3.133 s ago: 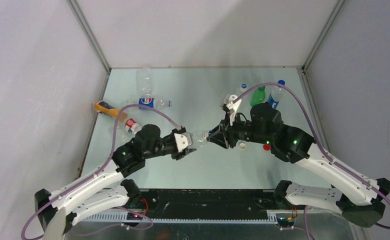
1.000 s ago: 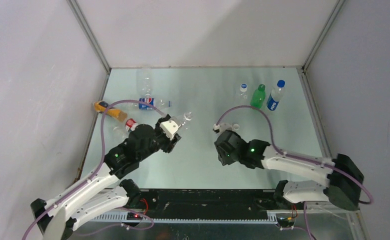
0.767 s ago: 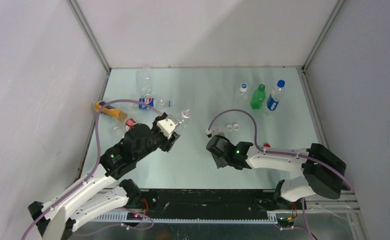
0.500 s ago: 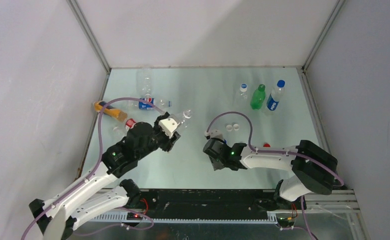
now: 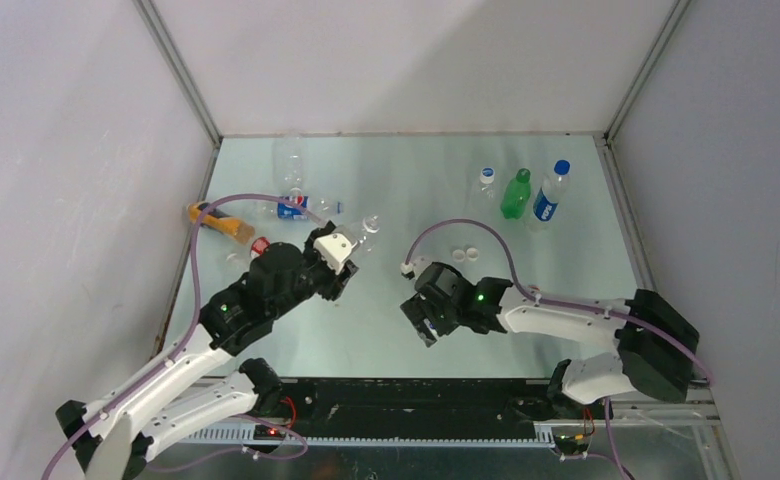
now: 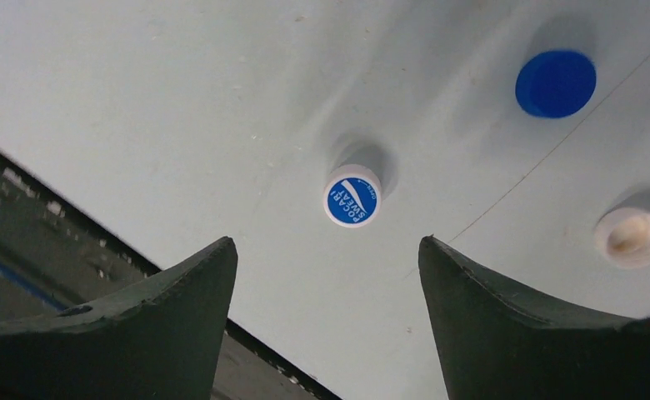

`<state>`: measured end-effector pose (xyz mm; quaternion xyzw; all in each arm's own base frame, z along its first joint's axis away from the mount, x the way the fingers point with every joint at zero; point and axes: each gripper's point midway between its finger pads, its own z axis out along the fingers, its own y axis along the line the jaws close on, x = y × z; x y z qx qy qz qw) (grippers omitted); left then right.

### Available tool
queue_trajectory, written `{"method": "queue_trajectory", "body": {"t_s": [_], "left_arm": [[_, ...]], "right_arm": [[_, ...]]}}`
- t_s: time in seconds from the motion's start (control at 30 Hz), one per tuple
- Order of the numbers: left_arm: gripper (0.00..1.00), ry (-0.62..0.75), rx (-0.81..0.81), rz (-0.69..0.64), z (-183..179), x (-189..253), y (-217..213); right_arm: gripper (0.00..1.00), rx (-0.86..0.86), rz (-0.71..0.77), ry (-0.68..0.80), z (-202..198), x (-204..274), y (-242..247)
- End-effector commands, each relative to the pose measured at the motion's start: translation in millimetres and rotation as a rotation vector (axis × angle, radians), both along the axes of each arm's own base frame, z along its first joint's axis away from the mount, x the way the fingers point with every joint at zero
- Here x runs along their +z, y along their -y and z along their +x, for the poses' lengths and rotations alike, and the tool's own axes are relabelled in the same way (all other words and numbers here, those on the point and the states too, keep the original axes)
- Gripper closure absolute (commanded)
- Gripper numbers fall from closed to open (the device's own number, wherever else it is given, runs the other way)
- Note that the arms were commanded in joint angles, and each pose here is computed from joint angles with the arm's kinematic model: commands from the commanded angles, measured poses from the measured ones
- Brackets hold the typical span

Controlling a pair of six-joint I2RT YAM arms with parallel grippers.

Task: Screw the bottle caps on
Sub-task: Adjust the bottle cap at the center of the board.

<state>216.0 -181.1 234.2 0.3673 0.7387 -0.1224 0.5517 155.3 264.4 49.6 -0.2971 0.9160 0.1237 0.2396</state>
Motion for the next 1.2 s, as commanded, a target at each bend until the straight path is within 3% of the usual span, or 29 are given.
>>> {"method": "queue_trajectory", "body": {"t_s": [0.0,0.33,0.6,0.8,1.17], "left_arm": [[1.0,0.074,0.045,-0.033,5,30,-10],[1.0,0.089,0.071,-0.025,4,38,-19],[1.0,0.083,0.076,-0.022,3,37,-21],[1.0,0.083,0.072,-0.017,3,38,-20],[1.0,0.074,0.055,0.008,6,36,-16]], "right_arm": [[0.18,0.276,-0.002,0.031,-3,30,1],[0.27,0.641,-0.076,-0.031,0,13,6],[0.33,0.668,-0.159,-0.073,11,-13,1],[0.54,0.666,-0.188,-0.082,17,-26,-1],[0.52,0.658,-0.223,-0.088,18,-41,-6]]}}
